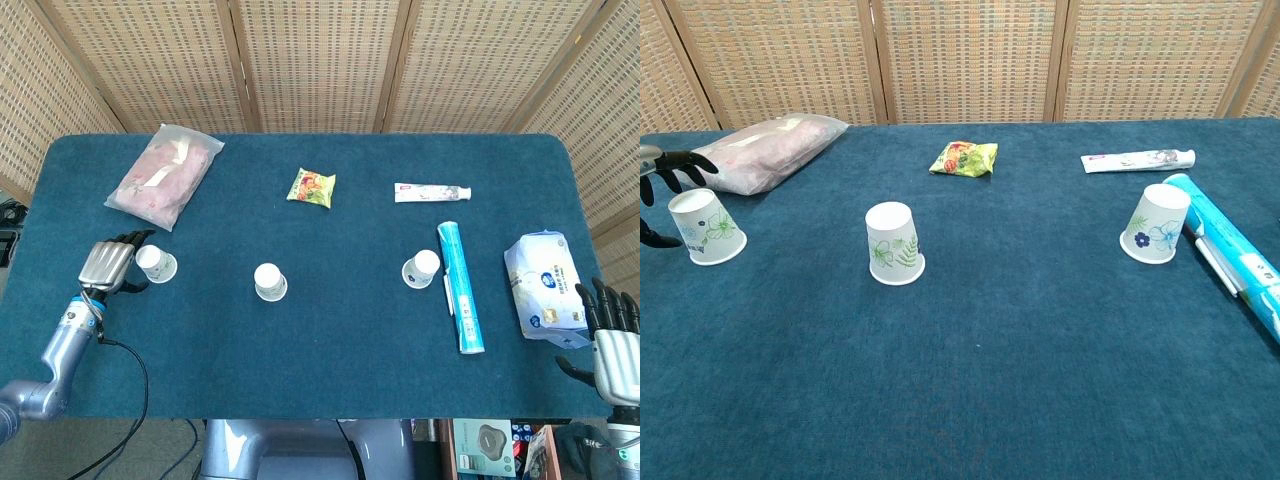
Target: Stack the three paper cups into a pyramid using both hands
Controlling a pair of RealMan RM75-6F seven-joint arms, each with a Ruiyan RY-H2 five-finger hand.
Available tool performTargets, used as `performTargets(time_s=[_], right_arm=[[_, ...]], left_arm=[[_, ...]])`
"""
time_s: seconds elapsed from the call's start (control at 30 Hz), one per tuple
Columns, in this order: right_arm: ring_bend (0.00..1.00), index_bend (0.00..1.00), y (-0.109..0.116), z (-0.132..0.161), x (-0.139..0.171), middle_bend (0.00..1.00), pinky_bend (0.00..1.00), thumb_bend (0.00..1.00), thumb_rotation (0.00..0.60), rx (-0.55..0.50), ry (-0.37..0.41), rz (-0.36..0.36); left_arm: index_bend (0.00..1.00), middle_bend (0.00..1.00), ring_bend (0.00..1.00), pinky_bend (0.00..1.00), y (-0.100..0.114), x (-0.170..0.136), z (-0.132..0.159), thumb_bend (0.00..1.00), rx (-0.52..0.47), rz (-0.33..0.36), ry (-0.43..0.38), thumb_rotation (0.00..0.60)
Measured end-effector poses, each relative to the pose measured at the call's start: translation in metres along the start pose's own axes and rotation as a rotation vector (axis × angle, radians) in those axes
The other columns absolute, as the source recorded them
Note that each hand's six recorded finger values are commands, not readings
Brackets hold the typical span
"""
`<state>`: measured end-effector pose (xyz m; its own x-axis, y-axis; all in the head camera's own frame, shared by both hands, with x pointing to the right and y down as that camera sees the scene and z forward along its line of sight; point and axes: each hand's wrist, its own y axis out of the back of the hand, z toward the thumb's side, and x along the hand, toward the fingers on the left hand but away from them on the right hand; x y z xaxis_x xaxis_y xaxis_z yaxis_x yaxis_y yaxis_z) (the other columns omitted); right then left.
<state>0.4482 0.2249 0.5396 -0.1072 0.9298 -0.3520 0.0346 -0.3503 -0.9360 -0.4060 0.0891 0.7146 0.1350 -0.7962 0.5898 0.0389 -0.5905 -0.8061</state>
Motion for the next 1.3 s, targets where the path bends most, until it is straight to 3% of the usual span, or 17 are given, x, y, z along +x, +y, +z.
performTargets(time_s=[0.23,0.43,0.63,0.83,1.03,1.3], right_arm=[[0.00,0.00,-0.001,-0.003,-0.002,0.00,0.00,0.00,0.600,-0.001,-0.013,0.004],[0.00,0.00,-0.001,-0.004,-0.002,0.00,0.00,0.00,0.600,-0.003,-0.015,0.003],[0.00,0.00,-0.001,-0.003,-0.001,0.00,0.00,0.00,0.600,-0.004,-0.015,0.001],[0.00,0.00,-0.001,-0.003,-0.001,0.00,0.00,0.00,0.600,-0.005,-0.014,0.004],[0.00,0.00,-0.001,-0.002,-0.001,0.00,0.00,0.00,0.600,-0.004,-0.013,0.005],[0.00,0.00,0.001,-0.008,-0.002,0.00,0.00,0.00,0.600,-0.023,-0.028,0.002]], left_arm=[[0.40,0.47,0.45,0.51,0.000,0.010,0.004,0.26,0.009,0.038,0.017,0.600],[0.40,0.48,0.45,0.51,0.003,0.009,0.002,0.27,-0.014,0.091,0.043,0.600],[0.40,0.47,0.45,0.51,0.016,0.004,0.008,0.27,-0.047,0.139,0.015,0.600],[0.40,0.45,0.45,0.51,0.028,-0.010,0.048,0.27,-0.084,0.143,-0.119,0.600],[0.40,0.45,0.45,0.51,0.031,-0.020,0.112,0.27,-0.094,0.100,-0.272,0.600],[0.40,0.44,0.45,0.50,0.026,-0.007,0.141,0.27,0.039,0.088,-0.284,0.600]])
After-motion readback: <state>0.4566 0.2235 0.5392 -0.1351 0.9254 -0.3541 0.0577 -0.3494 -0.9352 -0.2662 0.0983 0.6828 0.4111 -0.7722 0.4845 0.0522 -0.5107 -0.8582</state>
